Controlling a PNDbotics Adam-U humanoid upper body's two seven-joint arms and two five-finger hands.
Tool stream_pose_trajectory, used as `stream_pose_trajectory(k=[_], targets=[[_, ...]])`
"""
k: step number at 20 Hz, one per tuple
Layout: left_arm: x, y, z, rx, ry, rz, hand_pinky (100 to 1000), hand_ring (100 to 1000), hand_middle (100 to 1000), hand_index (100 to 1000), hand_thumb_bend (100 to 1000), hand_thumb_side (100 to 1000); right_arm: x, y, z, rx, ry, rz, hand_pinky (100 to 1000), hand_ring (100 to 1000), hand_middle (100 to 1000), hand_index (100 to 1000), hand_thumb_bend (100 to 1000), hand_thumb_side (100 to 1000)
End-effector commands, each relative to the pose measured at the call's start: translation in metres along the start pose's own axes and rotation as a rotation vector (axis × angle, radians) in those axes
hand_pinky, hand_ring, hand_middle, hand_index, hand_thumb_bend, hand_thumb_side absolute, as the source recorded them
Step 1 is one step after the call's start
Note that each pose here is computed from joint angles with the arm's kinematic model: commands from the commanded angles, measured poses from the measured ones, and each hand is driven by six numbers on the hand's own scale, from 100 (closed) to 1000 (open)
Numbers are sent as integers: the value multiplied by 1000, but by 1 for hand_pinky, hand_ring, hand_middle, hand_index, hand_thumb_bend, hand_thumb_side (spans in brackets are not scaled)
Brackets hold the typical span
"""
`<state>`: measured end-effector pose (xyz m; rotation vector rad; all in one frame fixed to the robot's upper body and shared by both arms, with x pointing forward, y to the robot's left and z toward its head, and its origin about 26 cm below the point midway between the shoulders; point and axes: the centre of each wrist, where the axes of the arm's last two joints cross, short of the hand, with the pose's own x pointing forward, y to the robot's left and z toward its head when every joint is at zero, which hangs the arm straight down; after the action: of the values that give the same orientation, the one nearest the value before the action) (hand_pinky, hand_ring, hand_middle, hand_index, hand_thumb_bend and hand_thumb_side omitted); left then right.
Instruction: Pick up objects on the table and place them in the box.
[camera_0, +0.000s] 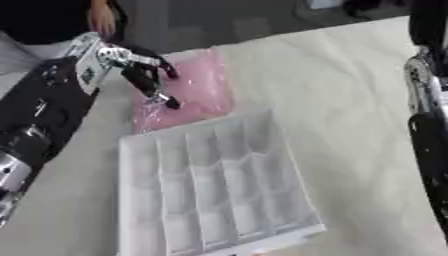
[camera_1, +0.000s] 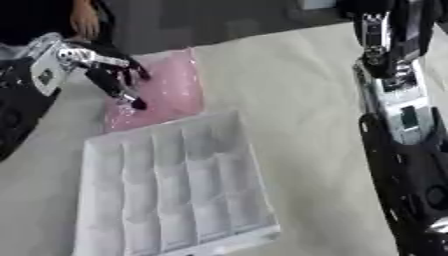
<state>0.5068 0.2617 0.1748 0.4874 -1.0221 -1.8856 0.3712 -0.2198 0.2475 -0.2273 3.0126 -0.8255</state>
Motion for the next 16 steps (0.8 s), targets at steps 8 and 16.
stream_pose_trajectory(k=[8, 16], targets=[[-1, 7, 3, -80, -40, -151, 649, 785, 898, 956, 715, 765, 4, -6, -7, 9, -31, 15, 436, 643, 784, 666, 100, 644], [9, -1, -12, -60, -24, -172, 700, 839, 910, 983, 758, 788, 4, -5, -7, 7, -30, 10, 434, 641, 784, 665, 100, 643]])
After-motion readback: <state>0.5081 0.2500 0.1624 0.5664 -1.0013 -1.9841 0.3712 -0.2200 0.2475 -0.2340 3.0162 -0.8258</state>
